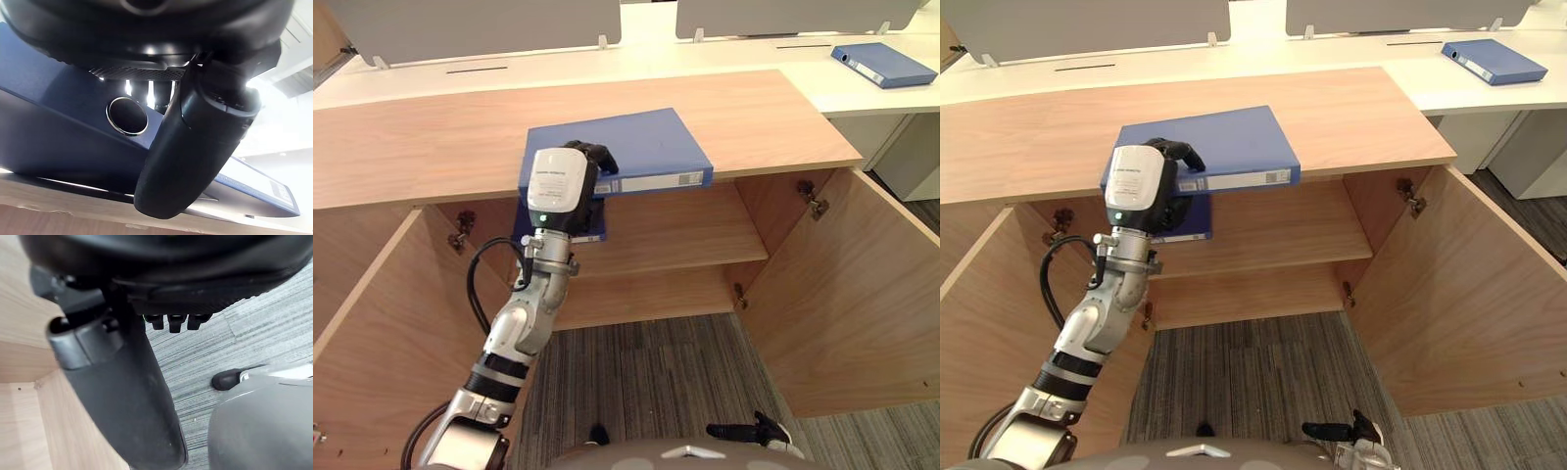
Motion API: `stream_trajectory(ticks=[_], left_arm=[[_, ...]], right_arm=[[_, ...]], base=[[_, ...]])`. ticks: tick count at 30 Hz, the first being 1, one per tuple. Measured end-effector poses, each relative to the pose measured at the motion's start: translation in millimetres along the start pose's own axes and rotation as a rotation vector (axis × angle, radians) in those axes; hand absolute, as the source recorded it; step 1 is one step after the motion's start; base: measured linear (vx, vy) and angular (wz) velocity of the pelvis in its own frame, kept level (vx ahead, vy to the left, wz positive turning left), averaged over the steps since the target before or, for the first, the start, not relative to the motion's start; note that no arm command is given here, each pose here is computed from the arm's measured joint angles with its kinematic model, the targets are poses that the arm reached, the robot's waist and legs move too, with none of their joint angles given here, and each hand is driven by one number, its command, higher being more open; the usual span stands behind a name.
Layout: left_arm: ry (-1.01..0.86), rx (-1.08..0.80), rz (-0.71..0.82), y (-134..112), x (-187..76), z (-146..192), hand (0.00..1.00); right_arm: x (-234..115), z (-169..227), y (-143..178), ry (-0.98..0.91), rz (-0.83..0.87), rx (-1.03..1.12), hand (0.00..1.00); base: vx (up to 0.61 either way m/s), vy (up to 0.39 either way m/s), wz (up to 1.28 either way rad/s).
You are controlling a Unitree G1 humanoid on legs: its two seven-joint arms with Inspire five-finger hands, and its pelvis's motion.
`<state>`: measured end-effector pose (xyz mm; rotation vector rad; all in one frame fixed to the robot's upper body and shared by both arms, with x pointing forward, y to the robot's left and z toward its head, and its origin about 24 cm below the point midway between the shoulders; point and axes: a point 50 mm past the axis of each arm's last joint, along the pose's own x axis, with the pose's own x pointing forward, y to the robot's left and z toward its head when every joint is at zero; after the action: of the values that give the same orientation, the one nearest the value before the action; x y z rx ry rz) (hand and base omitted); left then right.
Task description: Walk over to the cabinet, pick up the folder, carry it to the office cabinet, place the folder inside the office cabinet, then close the office cabinet door
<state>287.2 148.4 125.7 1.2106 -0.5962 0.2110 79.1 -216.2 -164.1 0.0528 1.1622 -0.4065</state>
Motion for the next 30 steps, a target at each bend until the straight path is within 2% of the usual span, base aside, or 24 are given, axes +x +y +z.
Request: stream_trajectory(ticks=[3, 10, 15, 16, 17, 18, 19, 22, 30], left_arm=[[0.035, -0.047, 0.042, 7.4, -3.7, 0.8, 0.00], [0.073, -0.389, 0.214, 42.8, -22.5, 24.5, 0.00], [0.039, -0.768, 0.260, 61.6, -34.7, 40.7, 0.00], [0.038, -0.905, 0.273, 66.1, -37.5, 43.3, 0.00], [0.037, -0.920, 0.277, 67.1, -38.1, 43.6, 0.00], [0.031, -1.012, 0.287, 71.6, -39.5, 44.7, 0.00], [0.016, -1.184, 0.285, 75.3, -39.4, 45.7, 0.00], [-0.047, -1.403, 0.277, 82.8, -39.1, 53.4, 0.00], [-0.092, -1.715, 0.209, 81.8, -43.4, 54.5, 0.00]], right_arm=[[-0.8, 13.4, 2.6, -0.066, 0.007, 0.016, 1.00], [-16.5, 60.7, 14.9, -0.328, 0.046, 0.068, 1.00], [-46.9, 108.8, 27.3, -0.601, 0.100, 0.147, 1.00], [-58.4, 122.1, 27.7, -0.679, 0.107, 0.169, 1.00], [-60.4, 124.3, 27.9, -0.693, 0.109, 0.173, 1.00], [-68.2, 132.8, 29.3, -0.743, 0.117, 0.191, 1.00], [-76.9, 140.6, 29.5, -0.797, 0.125, 0.207, 1.00], [-93.3, 154.3, 27.9, -0.893, 0.135, 0.231, 1.00], [-157.0, 197.0, 17.8, -1.244, 0.170, 0.289, 1.00]], base=[[0.00, 0.001, -0.11], [-0.03, 0.003, -0.17], [-0.11, 0.005, -0.17], [-0.09, 0.005, -0.12], [-0.10, 0.020, -0.19], [-0.07, 0.027, -0.19], [-0.08, 0.029, -0.18], [-0.02, 0.010, -0.07], [0.00, 0.000, -0.09]])
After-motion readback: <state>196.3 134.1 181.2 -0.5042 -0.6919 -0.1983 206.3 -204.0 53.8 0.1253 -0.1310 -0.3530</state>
